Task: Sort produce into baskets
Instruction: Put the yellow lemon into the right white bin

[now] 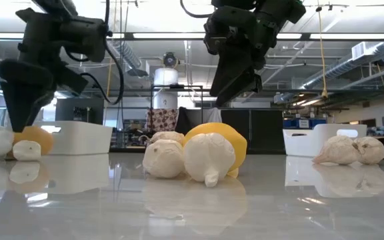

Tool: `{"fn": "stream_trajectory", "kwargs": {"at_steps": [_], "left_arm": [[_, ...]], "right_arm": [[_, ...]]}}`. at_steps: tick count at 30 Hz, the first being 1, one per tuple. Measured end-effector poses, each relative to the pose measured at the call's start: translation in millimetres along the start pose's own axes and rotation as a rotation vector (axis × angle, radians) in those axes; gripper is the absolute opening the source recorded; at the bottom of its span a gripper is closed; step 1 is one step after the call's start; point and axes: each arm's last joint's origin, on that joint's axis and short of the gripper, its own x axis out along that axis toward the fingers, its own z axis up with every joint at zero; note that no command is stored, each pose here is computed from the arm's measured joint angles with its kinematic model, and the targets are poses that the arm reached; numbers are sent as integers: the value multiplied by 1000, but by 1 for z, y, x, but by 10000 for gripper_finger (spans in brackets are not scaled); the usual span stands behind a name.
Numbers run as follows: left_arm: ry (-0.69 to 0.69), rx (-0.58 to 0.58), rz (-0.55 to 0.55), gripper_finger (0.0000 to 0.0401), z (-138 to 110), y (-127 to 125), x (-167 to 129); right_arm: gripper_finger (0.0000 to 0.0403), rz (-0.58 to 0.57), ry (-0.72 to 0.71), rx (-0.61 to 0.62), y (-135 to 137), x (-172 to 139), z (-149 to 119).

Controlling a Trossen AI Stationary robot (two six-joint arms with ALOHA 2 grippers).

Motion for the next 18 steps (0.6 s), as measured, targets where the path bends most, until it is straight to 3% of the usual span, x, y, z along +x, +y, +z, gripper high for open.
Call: {"fn": "stream_trajectory", "kwargs": {"at_steps": [8, 18], "left_arm": [[-38, -3, -68, 350, 0, -1, 21], [-153, -18, -114, 274, 11, -6, 23]], "right_arm": [[169, 11, 8, 3, 0, 0, 0], [169, 26, 16, 19, 0, 0, -1]]}}
